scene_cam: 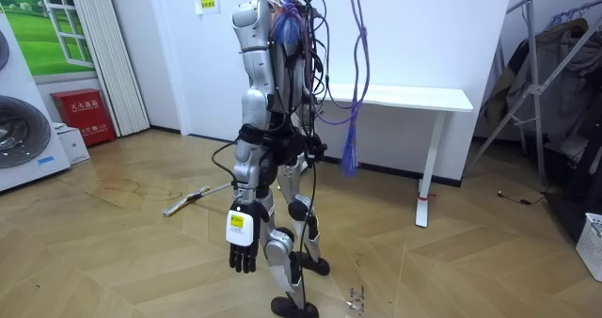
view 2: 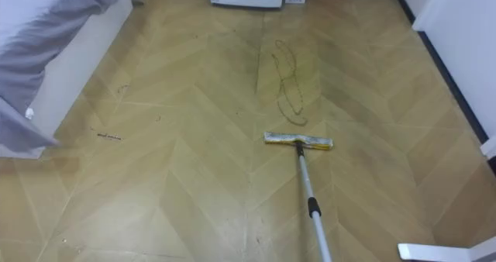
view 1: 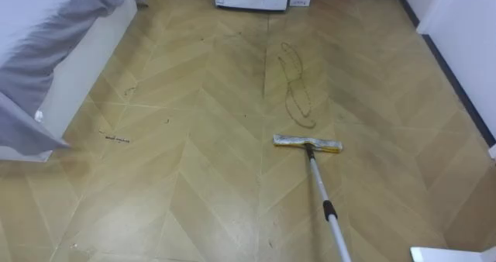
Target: Mop floor
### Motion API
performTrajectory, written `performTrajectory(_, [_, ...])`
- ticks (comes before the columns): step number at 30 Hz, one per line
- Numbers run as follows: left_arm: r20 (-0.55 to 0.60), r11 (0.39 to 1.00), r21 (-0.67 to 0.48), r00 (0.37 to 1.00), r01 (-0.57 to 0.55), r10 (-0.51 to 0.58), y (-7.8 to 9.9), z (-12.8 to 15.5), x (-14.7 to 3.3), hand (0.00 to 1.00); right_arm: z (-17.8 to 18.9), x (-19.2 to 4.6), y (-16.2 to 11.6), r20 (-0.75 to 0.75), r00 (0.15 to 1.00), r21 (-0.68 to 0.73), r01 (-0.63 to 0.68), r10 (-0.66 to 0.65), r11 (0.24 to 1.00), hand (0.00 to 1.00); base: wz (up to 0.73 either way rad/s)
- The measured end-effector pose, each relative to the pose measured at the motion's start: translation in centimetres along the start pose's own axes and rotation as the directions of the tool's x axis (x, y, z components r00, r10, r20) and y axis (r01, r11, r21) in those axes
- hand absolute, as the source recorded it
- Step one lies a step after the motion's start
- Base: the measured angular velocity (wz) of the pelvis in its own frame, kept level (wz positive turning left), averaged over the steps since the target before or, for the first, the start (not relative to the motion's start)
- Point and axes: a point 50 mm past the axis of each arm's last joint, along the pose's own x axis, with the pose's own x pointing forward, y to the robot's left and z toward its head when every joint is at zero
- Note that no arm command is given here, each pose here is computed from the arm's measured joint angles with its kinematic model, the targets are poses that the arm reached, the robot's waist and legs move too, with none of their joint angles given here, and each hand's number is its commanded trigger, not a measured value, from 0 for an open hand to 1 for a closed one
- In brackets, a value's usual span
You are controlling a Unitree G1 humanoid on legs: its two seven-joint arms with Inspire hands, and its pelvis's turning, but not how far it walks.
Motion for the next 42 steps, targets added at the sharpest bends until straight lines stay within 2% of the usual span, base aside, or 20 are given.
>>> performTrajectory(22, [-0.006,1.000,-0.008,1.000,0.002,-0.002,0.1,-0.1,0.0,0.00,-0.1,0.0,-0.1,0.003,1.000,0.016,-0.012,0.012,1.000,1.00,0.01])
performTrajectory(34, [0.063,1.000,0.031,0.998,-0.005,0.003,0.0,2.6,-0.2,0.00,1.8,-0.5,-1.0,0.054,0.999,0.037,0.006,-0.008,0.999,1.00,0.02])
performTrajectory(42, [0.149,0.999,0.046,0.989,-0.009,0.002,0.1,6.1,-0.6,0.00,3.6,-1.1,-1.6,0.117,0.991,0.071,0.051,-0.059,0.996,1.00,-0.02])
